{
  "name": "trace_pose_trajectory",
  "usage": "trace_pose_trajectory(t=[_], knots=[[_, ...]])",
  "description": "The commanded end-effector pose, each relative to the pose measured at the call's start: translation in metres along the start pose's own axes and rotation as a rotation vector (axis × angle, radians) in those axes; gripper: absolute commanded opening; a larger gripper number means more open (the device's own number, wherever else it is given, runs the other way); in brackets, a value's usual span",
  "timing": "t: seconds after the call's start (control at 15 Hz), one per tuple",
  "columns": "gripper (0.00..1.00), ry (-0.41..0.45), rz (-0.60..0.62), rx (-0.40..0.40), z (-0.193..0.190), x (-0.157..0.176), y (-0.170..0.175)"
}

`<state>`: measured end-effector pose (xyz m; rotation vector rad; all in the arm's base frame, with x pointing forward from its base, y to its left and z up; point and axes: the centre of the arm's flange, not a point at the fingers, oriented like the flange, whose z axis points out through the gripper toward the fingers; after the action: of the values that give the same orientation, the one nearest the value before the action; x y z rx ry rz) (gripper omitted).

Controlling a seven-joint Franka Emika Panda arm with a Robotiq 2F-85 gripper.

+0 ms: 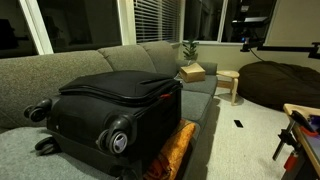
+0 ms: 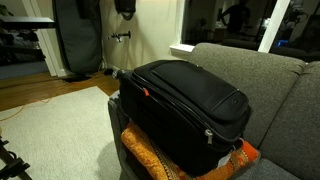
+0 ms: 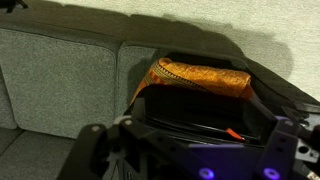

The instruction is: Move the zip to the left

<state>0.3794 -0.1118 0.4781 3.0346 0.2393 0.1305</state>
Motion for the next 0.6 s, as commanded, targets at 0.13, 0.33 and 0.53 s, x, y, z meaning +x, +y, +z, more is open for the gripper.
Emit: trace_pose_trajectory(t=[0.13, 0.33, 0.53], knots=[[1.00, -0.014, -0.002, 0.004, 0.013, 0.006, -0.002], [1.00, -0.010, -0.005, 0.009, 0.022, 0.010, -0.002], [1.00, -0.007, 0.000, 0.021, 0.034, 0.016, 0.002]])
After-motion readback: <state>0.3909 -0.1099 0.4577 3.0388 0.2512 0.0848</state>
